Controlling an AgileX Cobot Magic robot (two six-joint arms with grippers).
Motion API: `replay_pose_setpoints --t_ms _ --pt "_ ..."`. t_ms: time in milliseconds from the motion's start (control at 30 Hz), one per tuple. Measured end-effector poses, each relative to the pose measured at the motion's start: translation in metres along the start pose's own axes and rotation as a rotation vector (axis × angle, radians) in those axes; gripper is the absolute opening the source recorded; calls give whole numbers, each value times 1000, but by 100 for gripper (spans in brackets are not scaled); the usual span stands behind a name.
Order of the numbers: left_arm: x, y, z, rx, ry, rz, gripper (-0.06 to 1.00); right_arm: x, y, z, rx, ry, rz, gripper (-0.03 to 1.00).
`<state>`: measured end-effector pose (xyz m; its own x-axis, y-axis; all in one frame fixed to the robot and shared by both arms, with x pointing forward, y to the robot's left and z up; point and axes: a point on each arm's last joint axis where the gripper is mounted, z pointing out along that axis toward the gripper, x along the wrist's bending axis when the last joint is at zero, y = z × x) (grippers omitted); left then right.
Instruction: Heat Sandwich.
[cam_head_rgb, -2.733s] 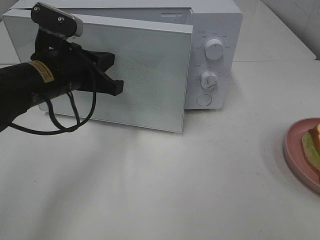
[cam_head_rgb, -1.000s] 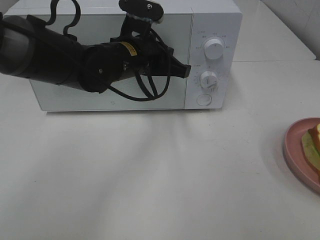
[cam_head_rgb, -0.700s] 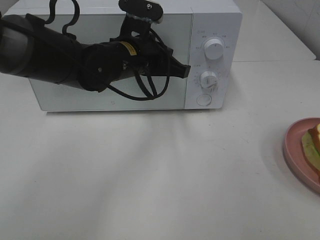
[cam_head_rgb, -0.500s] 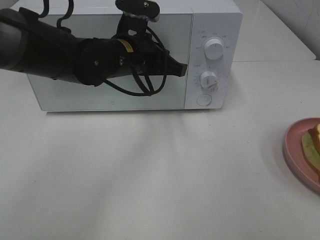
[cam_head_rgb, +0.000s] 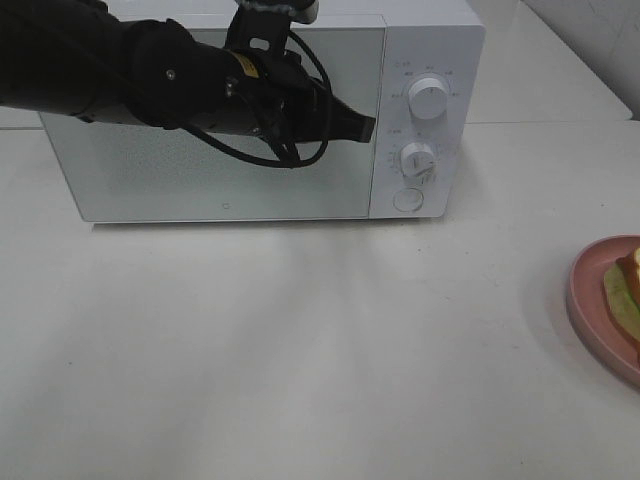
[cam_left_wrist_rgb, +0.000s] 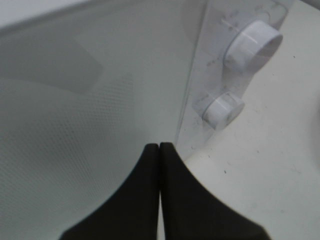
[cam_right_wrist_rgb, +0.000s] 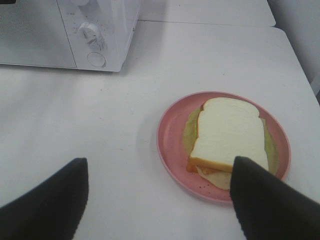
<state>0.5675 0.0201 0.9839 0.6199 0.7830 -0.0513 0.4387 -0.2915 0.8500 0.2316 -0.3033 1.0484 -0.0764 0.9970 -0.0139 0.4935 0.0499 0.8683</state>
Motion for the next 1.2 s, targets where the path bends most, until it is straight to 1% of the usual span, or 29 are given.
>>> replay_pose_setpoints --t_ms 33,100,167,200,267,300,333,367,400,433,467,500,533,567,600,633,667,800,833,933,967,1000,1033,1067,1167,1200 --pt "0 0 0 0 0 0 0 0 0 0 0 0 0 76" --pt "-3 -1 -3 41 -16 3 0 0 0 0 0 0 0 76" --pt "-8 -4 -10 119 -43 -3 3 0 0 0 0 0 0 76" --pt "-8 -4 -10 119 -43 -3 3 0 0 0 0 0 0 76" --pt "-10 -6 -16 175 -60 -18 10 0 0 0 0 0 0 76" --pt "-12 -6 -22 225 -76 -48 22 0 0 0 0 0 0 76" --pt "-12 -6 -22 225 -76 -48 22 0 0 0 0 0 0 76" --pt "-13 -7 -25 255 -83 -60 31 0 0 0 0 0 0 76" --pt "-14 -8 -28 285 -90 -75 43 0 0 0 0 0 0 76" --pt "-15 -12 -32 348 -99 -103 55 0 0 0 0 0 0 76" --pt "-16 -15 -34 384 -104 -110 76 0 0 0 0 0 0 76" --pt "-16 -15 -34 384 -104 -110 76 0 0 0 0 0 0 76" --pt "-17 -17 -37 420 -110 -117 85 0 0 0 0 0 0 76" --pt "-17 -19 -39 456 -116 -122 91 0 0 0 0 0 0 76" --pt "-19 -23 -44 519 -128 -125 96 0 0 0 0 0 0 76" --pt "-19 -24 -46 544 -133 -125 97 0 0 0 0 0 0 76" --pt "-19 -24 -46 544 -133 -125 97 0 0 0 0 0 0 76" --pt "-22 -29 -65 699 -165 -110 99 0 0 0 0 0 0 76" --pt "-22 -29 -65 699 -165 -110 99 0 0 0 0 0 0 76" --pt "-22 -31 -81 809 -174 -75 99 0 0 0 0 0 0 76" --pt "-22 -31 -81 809 -174 -75 99 0 0 0 0 0 0 76" --pt "-22 -32 -84 833 -175 -68 99 0 0 0 0 0 0 76" --pt "-20 -35 -89 888 -171 -52 99 0 0 0 0 0 0 76" --pt "-19 -36 -91 914 -169 -47 99 0 0 0 0 0 0 76" --pt "-13 -38 -93 948 -157 -47 99 0 0 0 0 0 0 76" --pt "-4 -39 -95 974 -141 -62 99 0 0 0 0 0 0 76"
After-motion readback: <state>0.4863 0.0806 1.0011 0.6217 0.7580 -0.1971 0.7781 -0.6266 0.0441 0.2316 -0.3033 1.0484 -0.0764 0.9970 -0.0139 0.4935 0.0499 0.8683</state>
